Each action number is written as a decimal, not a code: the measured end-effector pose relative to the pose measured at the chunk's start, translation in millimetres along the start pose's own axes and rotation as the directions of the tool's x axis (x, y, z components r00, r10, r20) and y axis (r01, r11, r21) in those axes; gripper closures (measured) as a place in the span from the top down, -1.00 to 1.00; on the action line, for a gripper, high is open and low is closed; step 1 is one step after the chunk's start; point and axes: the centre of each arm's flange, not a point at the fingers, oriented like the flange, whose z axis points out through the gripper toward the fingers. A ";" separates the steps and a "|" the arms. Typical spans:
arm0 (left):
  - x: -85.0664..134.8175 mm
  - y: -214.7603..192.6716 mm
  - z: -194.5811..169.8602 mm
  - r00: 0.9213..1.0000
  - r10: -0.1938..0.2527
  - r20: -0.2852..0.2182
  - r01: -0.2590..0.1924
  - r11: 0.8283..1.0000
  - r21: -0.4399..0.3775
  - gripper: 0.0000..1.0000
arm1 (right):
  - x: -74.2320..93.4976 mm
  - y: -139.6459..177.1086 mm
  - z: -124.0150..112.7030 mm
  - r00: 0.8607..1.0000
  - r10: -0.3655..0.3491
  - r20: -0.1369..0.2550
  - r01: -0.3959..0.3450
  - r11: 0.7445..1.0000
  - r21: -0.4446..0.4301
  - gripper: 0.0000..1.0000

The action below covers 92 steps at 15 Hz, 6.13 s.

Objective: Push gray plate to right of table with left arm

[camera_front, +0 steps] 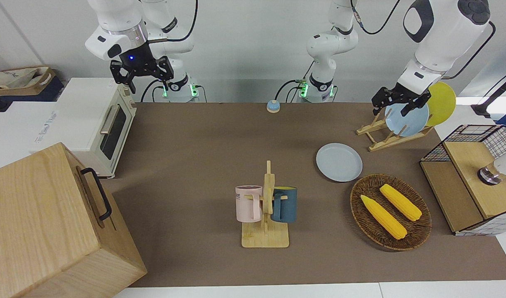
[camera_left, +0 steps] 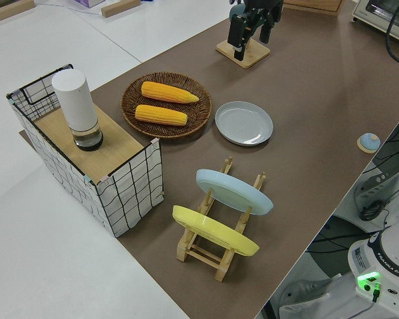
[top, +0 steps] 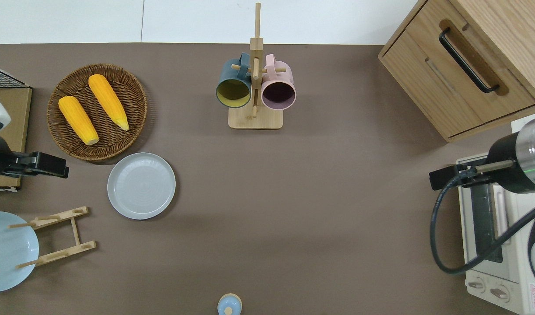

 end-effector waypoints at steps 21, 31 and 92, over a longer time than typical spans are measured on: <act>10.5 4.6 111.8 1.000 -0.007 -0.002 0.007 1.000 0.000 0.99 | 0.0 0.0 0.0 1.000 0.000 0.000 0.000 1.000 0.000 0.97; 7.9 1.7 184.3 0.999 -0.012 -0.040 0.012 1.000 0.000 0.99 | 0.0 0.0 0.0 1.000 0.000 0.000 0.000 1.000 0.000 0.97; -28.2 153.8 293.4 0.976 -0.194 -0.103 0.195 0.981 0.001 -0.92 | 0.0 0.0 0.0 1.000 0.000 0.000 0.000 1.000 0.000 0.97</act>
